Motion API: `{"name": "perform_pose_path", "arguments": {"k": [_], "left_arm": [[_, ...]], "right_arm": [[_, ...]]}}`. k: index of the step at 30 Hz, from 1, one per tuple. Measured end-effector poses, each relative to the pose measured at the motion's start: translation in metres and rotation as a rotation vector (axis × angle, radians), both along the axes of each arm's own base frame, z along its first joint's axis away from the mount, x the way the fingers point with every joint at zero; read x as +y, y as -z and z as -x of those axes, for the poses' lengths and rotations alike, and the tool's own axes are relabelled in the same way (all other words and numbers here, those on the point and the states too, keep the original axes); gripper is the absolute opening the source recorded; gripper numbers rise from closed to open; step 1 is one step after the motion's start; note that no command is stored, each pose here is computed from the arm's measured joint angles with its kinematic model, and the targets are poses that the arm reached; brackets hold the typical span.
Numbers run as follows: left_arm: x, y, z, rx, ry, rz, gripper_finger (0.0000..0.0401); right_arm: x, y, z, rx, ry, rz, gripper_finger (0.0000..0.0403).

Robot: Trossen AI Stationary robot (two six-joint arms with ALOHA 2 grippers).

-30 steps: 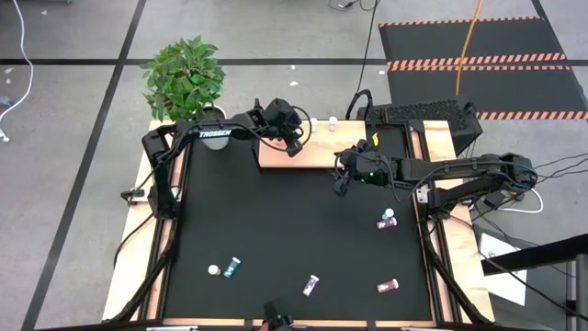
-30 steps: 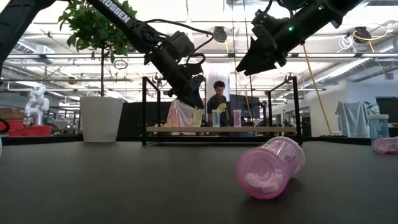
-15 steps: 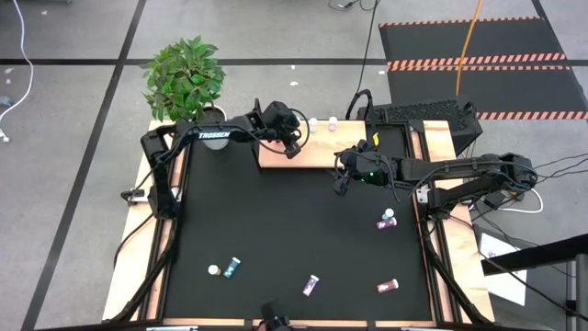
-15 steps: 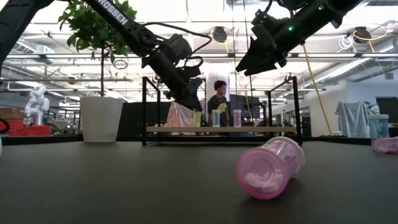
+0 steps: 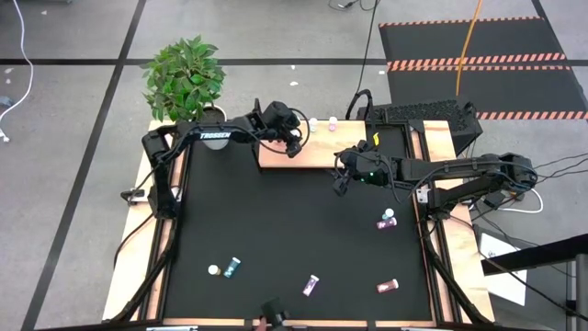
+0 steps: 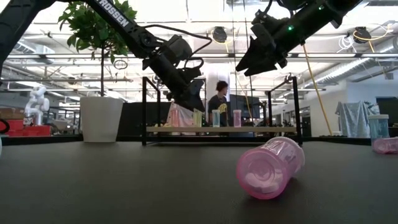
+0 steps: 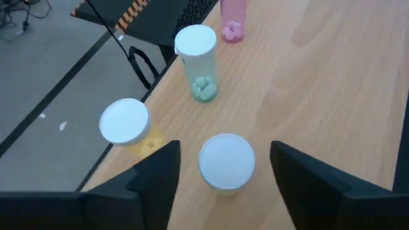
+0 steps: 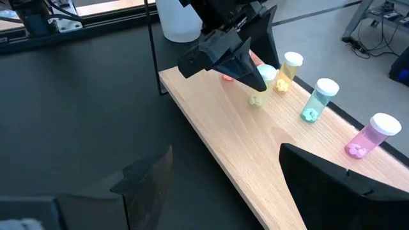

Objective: Pick and place medicine bottles onto shelf by color
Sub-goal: Put the right yellow pill bottle on the shelf aligned with the other yellow pill bottle, then put the right blue pill bottle on the shelf aligned with the other blue pill bottle

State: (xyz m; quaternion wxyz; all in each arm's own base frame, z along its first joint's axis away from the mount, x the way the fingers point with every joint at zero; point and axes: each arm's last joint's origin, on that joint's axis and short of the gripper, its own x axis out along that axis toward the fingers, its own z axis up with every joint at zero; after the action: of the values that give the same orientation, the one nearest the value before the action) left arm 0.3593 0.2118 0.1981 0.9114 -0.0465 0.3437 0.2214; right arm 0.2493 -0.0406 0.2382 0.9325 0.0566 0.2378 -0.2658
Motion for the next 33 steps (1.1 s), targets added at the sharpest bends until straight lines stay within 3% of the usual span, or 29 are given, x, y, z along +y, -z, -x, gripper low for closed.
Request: {"name": "perform_pose_path", "arguments": {"k": [4, 9, 14, 18, 22, 30, 33], "left_arm": [[-0.003, -0.015, 0.005, 0.008, 0.023, -0.054, 0.0269], [-0.019, -0.061, 0.021, -0.011, 0.024, -0.144, 0.0282], [-0.052, -0.109, 0.044, -0.057, 0.052, -0.157, 0.0283], [-0.091, -0.136, 0.064, -0.094, 0.063, -0.049, 0.0283], [-0.138, -0.147, 0.081, -0.048, 0.107, 0.087, 0.0283], [-0.204, -0.141, 0.104, 0.089, -0.015, 0.431, 0.0283], [-0.224, -0.136, 0.106, 0.139, -0.067, 0.514, 0.0283]], "right_arm": [[0.001, 0.0, 0.0, 0.001, -0.003, -0.006, 0.0286], [0.003, -0.003, 0.003, -0.019, -0.041, -0.067, 0.0286], [0.007, -0.008, 0.005, -0.07, -0.139, -0.18, 0.0286], [0.013, -0.017, 0.007, -0.136, -0.25, -0.265, 0.0286], [0.029, -0.03, 0.01, -0.237, -0.311, -0.319, 0.0286], [0.066, -0.022, 0.007, -0.216, -0.313, -0.455, 0.0273], [0.085, -0.013, 0.002, -0.185, -0.321, -0.473, 0.0263]]}}
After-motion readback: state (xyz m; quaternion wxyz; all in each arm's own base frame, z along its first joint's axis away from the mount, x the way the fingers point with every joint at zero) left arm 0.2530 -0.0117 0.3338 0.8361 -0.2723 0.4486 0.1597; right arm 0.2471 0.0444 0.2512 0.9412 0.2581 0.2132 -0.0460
